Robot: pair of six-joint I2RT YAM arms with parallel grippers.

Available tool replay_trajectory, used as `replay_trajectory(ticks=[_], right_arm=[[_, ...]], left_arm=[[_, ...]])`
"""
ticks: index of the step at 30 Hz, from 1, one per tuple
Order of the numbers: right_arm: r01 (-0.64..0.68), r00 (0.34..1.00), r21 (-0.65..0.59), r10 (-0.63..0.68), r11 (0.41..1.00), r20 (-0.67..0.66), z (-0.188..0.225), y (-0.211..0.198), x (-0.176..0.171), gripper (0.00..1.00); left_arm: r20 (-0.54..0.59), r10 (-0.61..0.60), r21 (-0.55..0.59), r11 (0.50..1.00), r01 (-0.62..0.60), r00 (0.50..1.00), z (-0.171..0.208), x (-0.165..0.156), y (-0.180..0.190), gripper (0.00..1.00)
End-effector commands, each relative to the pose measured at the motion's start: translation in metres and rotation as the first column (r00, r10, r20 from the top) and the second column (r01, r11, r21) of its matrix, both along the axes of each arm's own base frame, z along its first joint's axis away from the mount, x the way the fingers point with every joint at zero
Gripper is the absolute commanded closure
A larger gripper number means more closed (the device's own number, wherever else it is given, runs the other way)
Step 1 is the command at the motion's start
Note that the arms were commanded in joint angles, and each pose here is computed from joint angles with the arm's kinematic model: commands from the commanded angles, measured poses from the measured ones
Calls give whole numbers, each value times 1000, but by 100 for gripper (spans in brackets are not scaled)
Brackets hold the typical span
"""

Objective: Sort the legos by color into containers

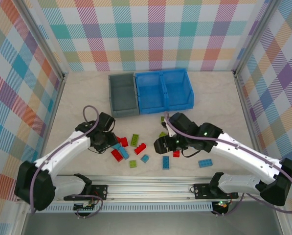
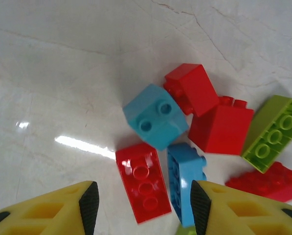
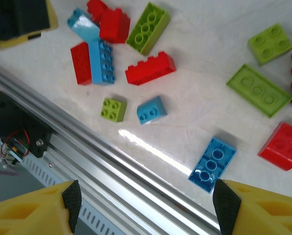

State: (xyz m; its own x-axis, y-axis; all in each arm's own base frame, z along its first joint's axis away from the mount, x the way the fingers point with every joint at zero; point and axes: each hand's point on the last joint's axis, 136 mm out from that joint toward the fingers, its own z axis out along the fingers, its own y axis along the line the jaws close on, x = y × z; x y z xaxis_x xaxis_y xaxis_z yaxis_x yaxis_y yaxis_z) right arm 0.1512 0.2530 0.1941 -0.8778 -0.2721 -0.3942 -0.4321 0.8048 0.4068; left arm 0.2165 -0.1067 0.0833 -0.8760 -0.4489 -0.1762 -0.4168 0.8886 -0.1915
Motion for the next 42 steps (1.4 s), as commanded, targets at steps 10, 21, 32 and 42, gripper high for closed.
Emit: replay_trajectory(ticks=[10, 21, 32, 42], right_arm=[[10, 999, 11, -11, 1000, 38, 5, 21, 15, 26], [12, 999, 2, -12, 1000, 50, 5, 21, 18, 26], [-13, 999, 26, 12, 1000, 36, 4, 27, 15, 26], [-180, 984, 217, 179, 959, 26, 23, 58, -7, 24]], left_arm=[[7, -54, 24, 998, 54, 999, -21, 19, -9, 35], [-55, 46, 83, 996, -42, 997, -38, 19, 0, 36], [-25, 118, 106, 988, -115, 993, -47, 39, -2, 33], [-13, 189, 123, 975, -186, 982, -52, 50, 1, 29]])
